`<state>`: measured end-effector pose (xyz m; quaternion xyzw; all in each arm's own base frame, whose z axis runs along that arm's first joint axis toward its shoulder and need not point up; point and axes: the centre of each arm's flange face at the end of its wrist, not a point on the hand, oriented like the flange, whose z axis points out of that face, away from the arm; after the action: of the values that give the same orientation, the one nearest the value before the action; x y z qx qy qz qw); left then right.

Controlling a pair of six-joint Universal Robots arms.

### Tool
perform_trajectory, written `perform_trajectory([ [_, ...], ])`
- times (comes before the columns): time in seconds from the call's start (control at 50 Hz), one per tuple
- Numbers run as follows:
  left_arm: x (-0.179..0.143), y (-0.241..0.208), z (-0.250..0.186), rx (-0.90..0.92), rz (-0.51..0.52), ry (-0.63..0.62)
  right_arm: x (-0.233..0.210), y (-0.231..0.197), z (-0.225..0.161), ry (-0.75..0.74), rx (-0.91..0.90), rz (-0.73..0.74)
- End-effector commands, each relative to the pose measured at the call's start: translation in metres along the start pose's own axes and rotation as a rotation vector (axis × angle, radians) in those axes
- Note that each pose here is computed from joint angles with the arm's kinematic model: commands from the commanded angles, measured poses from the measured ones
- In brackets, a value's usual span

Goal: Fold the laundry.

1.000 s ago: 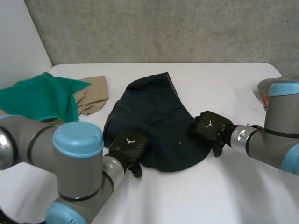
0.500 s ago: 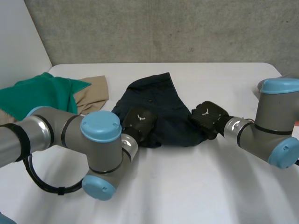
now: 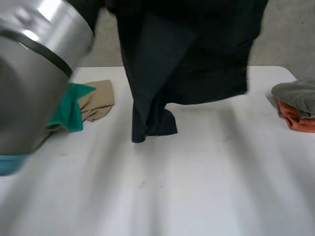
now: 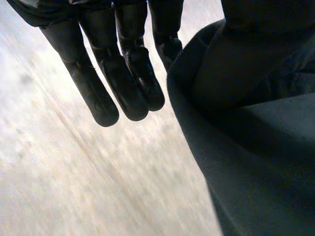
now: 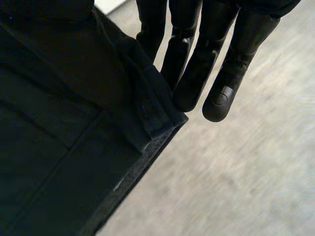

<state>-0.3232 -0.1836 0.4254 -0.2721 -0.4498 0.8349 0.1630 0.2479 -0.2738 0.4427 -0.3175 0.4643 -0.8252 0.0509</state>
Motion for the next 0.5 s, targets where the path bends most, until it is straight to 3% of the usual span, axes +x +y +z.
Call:
perform_trajectory([
  [0.02, -0.026, -0.027, 0.013, 0.096, -0.058, -0.057, 0.008, -0.024, 0.004, 0.02, 0.063, -0.004],
  [0.16, -0.032, 0.047, 0.04, -0.03, -0.038, -0.048, -0.022, 0.037, 0.026, -0.033, -0.07, 0.061],
  [0.32, -0.018, 0.16, 0.076, -0.14, -0.041, 0.003, -0.056, 0.146, 0.05, 0.003, -0.256, 0.07],
  [0.42, -0.011, 0.226, 0.091, -0.139, -0.031, 0.012, -0.079, 0.189, 0.061, 0.078, -0.248, 0.058],
  [0.5, -0.019, 0.237, 0.104, -0.079, -0.012, -0.02, -0.093, 0.206, 0.069, 0.111, -0.185, 0.031],
])
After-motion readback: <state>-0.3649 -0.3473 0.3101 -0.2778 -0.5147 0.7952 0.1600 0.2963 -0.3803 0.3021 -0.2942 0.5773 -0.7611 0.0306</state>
